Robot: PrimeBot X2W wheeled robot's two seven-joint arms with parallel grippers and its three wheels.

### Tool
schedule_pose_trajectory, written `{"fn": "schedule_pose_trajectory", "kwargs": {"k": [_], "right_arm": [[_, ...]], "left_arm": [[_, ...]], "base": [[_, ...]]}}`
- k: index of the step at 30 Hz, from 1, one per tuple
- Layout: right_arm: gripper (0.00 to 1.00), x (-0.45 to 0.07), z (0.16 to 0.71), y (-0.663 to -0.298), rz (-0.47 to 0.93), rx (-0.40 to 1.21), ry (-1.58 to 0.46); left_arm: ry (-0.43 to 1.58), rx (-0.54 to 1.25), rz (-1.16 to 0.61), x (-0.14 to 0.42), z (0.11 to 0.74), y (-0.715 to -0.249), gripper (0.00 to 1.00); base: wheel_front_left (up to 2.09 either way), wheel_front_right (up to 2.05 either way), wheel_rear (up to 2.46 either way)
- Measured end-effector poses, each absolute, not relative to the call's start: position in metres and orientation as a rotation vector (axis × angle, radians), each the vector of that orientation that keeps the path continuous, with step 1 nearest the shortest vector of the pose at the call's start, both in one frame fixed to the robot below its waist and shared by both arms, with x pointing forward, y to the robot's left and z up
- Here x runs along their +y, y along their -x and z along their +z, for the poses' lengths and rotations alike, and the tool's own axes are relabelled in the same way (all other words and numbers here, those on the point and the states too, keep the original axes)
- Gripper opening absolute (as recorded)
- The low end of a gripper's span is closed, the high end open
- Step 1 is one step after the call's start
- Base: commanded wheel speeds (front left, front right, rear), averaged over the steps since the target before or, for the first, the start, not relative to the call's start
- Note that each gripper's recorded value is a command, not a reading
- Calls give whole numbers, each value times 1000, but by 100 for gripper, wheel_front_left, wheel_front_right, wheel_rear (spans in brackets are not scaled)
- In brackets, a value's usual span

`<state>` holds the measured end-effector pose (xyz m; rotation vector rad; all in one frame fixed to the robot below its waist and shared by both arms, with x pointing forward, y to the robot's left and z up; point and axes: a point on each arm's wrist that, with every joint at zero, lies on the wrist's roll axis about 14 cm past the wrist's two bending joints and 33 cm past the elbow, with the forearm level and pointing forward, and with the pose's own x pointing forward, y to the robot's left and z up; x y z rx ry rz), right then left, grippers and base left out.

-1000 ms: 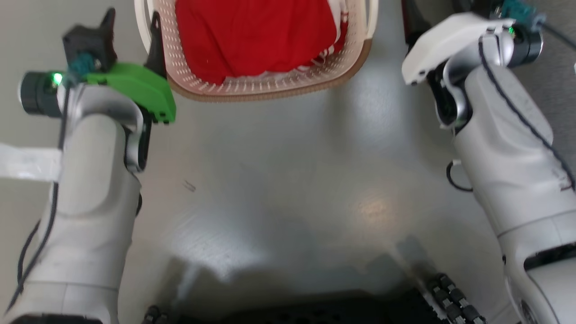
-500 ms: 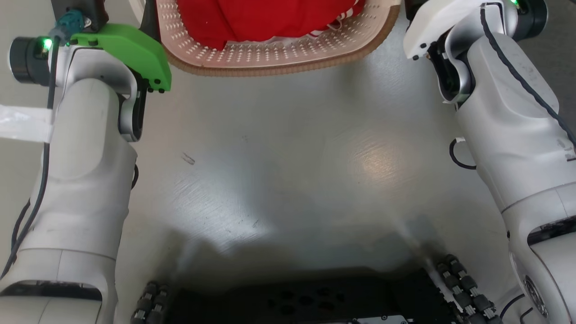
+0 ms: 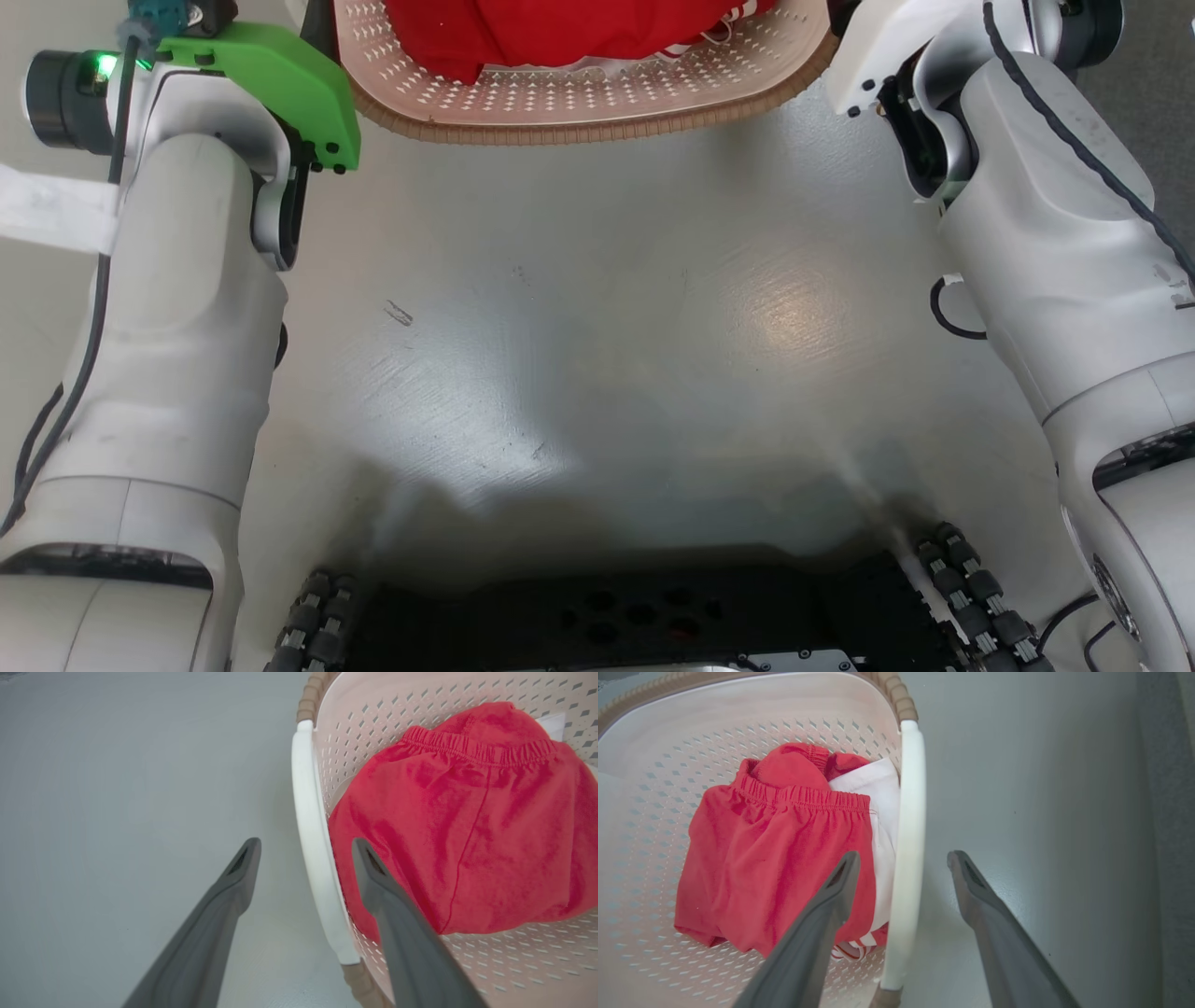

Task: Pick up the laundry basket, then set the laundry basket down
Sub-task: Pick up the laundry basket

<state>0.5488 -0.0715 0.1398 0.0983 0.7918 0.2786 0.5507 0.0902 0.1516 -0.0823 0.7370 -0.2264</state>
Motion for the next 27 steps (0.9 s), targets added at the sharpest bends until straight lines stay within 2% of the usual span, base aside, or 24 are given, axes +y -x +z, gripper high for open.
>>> {"fn": "schedule_pose_trajectory", "kwargs": {"k": [22,23,24,25,26,27], "right_arm": [[100,-63,124,-547,312,837,-74],[100,-62,124,-547,314,839,-73],[93,-62,123,-547,314,841,-74],[83,-62,122,-547,316,843,-72],[73,-62,122,-546,317,845,-71],[50,-62,121,-546,318,848,-71]], "left_arm": [[69,805,-244,88,133,-550,98],[73,808,-244,87,132,-549,87],[73,809,-245,87,131,-549,77],[76,810,-244,87,130,-548,57],[80,814,-244,87,130,-547,44],[82,818,-244,86,129,-546,32]], "base": [[0,0,0],[0,0,0],[0,0,0],[0,0,0],[0,0,0],[0,0,0]]}}
